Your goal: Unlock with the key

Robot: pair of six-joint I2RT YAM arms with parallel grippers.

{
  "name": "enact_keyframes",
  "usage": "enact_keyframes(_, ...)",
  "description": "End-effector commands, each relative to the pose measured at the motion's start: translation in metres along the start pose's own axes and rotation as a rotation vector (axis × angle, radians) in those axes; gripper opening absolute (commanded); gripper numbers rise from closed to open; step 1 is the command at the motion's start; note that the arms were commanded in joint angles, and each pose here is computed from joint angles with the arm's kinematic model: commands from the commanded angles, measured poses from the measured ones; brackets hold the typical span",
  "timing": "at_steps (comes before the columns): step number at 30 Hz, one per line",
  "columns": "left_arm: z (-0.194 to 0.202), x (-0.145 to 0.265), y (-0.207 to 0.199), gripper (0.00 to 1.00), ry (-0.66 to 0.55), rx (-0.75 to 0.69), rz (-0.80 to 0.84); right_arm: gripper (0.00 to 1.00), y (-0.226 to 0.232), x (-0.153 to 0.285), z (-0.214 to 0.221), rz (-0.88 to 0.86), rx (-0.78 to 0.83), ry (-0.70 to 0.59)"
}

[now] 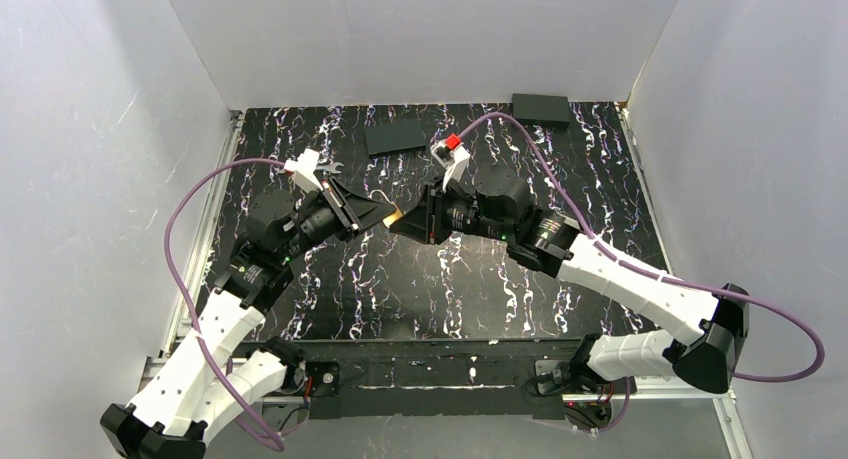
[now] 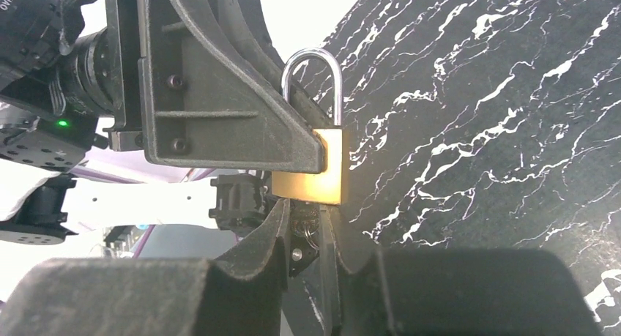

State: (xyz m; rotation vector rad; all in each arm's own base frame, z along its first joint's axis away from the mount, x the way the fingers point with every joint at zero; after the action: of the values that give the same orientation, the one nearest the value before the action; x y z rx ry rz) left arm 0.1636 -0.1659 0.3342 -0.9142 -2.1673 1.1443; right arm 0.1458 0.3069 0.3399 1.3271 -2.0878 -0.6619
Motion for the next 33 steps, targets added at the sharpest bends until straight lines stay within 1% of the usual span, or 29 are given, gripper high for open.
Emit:
enact_keyframes(1,0.004,0.014,-0.032,0.00,0.101,-0.054,0.174,0.01,0.008,0.002,-0.028,-0.070,-0.009,-0.143)
enact_keyframes(9,0.005,0.014,-0.033,0.00,0.112,-0.058,0.187,0.01,0.003,0.001,-0.029,-0.100,-0.048,-0.144)
enact_keyframes(13,0.003,0.015,-0.038,0.00,0.101,-0.080,0.227,0.01,0.001,0.002,-0.029,-0.142,-0.075,-0.138)
enact_keyframes(18,0.003,0.018,-0.038,0.00,0.082,-0.084,0.225,0.02,-0.001,0.006,-0.030,-0.165,-0.091,-0.112)
enact_keyframes(19,0.002,0.018,-0.038,0.00,0.075,-0.083,0.219,0.16,-0.002,0.009,-0.030,-0.159,-0.086,-0.111)
enact_keyframes(21,0.002,0.019,-0.038,0.00,0.067,-0.080,0.208,0.51,-0.003,0.016,-0.030,-0.152,-0.068,-0.110)
enact_keyframes(22,0.001,0.019,-0.038,0.00,0.061,-0.080,0.201,0.66,-0.003,0.020,-0.029,-0.148,-0.058,-0.109)
enact_keyframes(23,0.000,0.019,-0.039,0.00,0.054,-0.082,0.198,0.76,-0.003,0.025,-0.029,-0.145,-0.045,-0.106)
enact_keyframes(24,0.000,0.019,-0.039,0.00,0.049,-0.082,0.195,0.82,-0.006,0.027,-0.026,-0.137,-0.035,-0.092)
enact_keyframes(25,-0.001,0.019,-0.039,0.00,0.045,-0.083,0.194,0.84,-0.009,0.031,-0.025,-0.124,-0.024,-0.085)
enact_keyframes(28,0.001,0.019,-0.037,0.00,0.045,-0.073,0.195,0.85,-0.020,0.036,-0.019,-0.112,-0.052,-0.071)
enact_keyframes(33,0.002,0.019,-0.037,0.00,0.047,-0.066,0.217,0.81,-0.016,0.036,-0.020,-0.215,-0.090,-0.071)
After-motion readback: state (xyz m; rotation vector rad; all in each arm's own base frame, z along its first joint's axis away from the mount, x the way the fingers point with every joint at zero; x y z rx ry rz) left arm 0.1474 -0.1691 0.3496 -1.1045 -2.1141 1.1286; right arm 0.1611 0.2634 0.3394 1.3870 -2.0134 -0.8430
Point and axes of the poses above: each gripper's point midway between its finger pads, its own x axis back along the fingers, its own y axis along the line the jaws close on, z = x × y, the point moved 8 cm from there along x, back along the fingers, and after that the axes turned 6 degrees about -x, right-handed, at the moved point
